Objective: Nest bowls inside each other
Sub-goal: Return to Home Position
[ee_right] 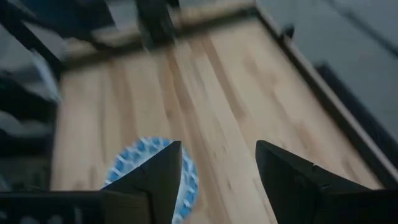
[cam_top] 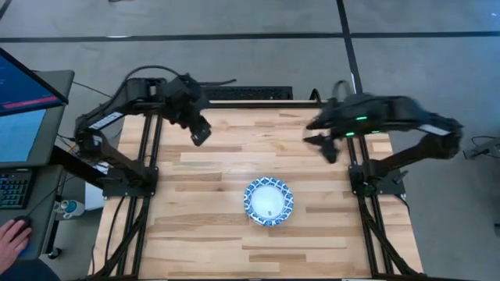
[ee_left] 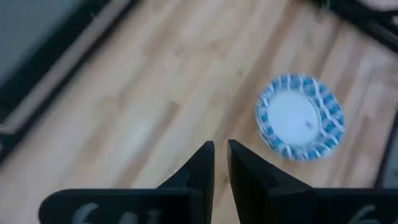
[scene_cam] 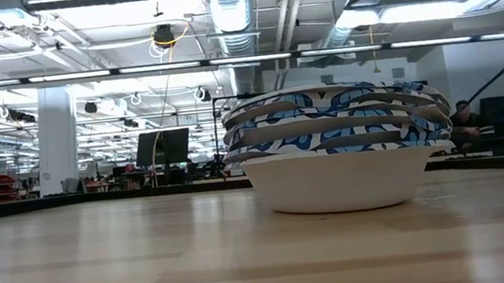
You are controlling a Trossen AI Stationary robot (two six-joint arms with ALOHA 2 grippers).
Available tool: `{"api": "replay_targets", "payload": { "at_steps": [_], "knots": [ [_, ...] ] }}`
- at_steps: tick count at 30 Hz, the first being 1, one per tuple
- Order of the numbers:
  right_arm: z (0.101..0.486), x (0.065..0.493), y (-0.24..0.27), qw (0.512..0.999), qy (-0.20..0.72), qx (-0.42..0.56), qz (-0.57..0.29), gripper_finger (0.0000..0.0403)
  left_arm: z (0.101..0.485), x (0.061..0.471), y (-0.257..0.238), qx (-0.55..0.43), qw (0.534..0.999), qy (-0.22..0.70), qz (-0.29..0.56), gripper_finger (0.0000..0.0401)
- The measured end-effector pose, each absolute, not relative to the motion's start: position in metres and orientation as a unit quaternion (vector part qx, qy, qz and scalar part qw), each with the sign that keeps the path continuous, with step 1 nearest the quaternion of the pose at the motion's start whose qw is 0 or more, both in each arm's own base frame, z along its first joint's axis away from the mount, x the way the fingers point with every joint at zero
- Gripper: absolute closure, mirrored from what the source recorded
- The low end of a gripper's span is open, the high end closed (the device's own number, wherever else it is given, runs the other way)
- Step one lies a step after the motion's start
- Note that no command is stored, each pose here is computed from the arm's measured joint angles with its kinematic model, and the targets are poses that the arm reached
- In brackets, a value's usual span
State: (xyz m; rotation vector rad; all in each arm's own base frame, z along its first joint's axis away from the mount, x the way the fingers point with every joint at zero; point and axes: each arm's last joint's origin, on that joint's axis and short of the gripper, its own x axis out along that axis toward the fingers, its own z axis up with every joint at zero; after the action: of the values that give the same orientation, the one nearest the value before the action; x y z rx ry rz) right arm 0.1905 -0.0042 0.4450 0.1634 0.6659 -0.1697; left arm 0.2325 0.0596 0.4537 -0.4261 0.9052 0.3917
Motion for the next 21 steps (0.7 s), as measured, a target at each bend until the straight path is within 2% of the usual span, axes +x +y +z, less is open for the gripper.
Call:
{"api": "replay_targets", "payload": {
  "at_steps": [4,6,10,15,21],
  "knots": [
    [0.467,0.144,-0.001,0.97,0.225,0.076,-0.061,0.0175,0.481,0.206,0.052,-0.167,0.903,0.34,0.202,0.0367],
    [0.472,0.125,0.0,0.979,0.181,0.079,-0.045,0.0175,0.493,0.193,0.048,-0.152,0.929,0.289,0.175,0.0367],
    [0.465,0.106,0.001,0.986,0.141,0.09,-0.009,0.0176,0.501,0.171,0.041,-0.147,0.948,0.257,0.114,0.0367],
    [0.442,0.107,0.001,0.989,0.116,0.095,-0.004,0.0175,0.487,0.154,0.036,-0.147,0.955,0.241,0.086,0.0367],
    [0.419,0.108,0.002,0.991,0.079,0.109,0.015,0.0174,0.446,0.154,0.032,-0.135,0.975,0.178,0.013,0.0367]
  ]
}}
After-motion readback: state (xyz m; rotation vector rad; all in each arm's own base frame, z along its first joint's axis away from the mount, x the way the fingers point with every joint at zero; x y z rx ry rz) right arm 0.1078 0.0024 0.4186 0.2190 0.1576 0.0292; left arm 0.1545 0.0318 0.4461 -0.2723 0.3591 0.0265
